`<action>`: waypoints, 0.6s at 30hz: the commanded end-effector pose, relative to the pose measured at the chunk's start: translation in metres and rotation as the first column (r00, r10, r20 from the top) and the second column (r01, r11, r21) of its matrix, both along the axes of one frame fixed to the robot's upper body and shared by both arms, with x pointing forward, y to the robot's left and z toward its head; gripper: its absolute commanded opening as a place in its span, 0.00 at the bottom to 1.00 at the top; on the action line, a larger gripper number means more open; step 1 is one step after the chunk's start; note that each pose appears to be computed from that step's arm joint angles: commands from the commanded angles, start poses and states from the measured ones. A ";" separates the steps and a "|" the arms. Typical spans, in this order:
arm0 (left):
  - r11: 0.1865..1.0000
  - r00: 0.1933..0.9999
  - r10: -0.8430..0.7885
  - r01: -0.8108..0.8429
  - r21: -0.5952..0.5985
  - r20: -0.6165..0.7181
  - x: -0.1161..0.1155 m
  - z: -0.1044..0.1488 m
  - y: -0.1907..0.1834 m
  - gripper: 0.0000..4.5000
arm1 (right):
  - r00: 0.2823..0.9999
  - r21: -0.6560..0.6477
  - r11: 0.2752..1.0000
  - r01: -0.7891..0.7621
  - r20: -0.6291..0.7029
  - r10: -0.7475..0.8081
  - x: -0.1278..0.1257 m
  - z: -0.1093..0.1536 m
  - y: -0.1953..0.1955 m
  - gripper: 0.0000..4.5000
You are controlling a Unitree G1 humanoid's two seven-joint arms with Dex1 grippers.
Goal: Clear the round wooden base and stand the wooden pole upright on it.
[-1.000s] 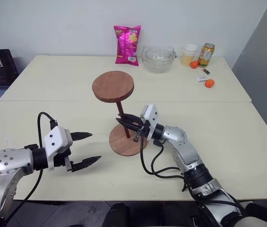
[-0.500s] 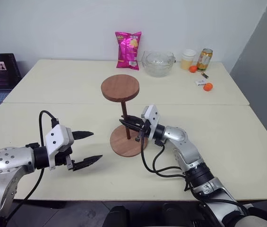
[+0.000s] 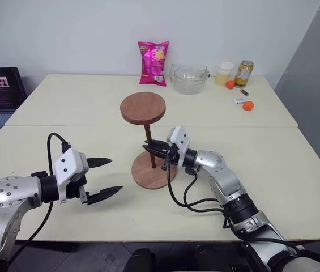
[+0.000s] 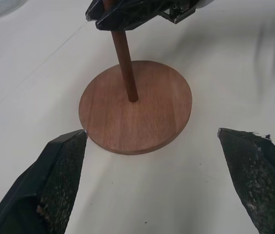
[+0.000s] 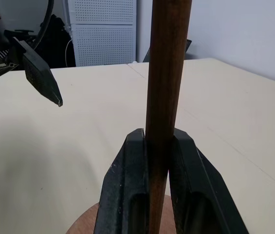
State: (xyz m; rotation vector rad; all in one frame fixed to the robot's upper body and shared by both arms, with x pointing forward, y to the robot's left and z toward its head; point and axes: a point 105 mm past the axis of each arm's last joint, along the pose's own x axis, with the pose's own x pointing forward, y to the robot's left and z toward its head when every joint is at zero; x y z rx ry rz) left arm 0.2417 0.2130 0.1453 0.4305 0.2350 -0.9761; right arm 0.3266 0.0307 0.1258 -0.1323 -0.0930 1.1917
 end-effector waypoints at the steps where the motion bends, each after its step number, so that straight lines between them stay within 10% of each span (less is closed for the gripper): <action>1: 1.000 0.999 -0.012 0.012 0.010 0.038 0.002 0.009 -0.002 1.00 | 0.969 -0.291 0.956 0.028 -0.228 -0.098 -0.008 -0.092 -0.029 0.05; 18: 1.000 0.999 -0.012 0.011 0.018 0.041 0.003 0.006 -0.001 1.00 | 0.991 -0.211 0.977 -0.021 -0.135 -0.008 -0.017 -0.056 -0.008 0.05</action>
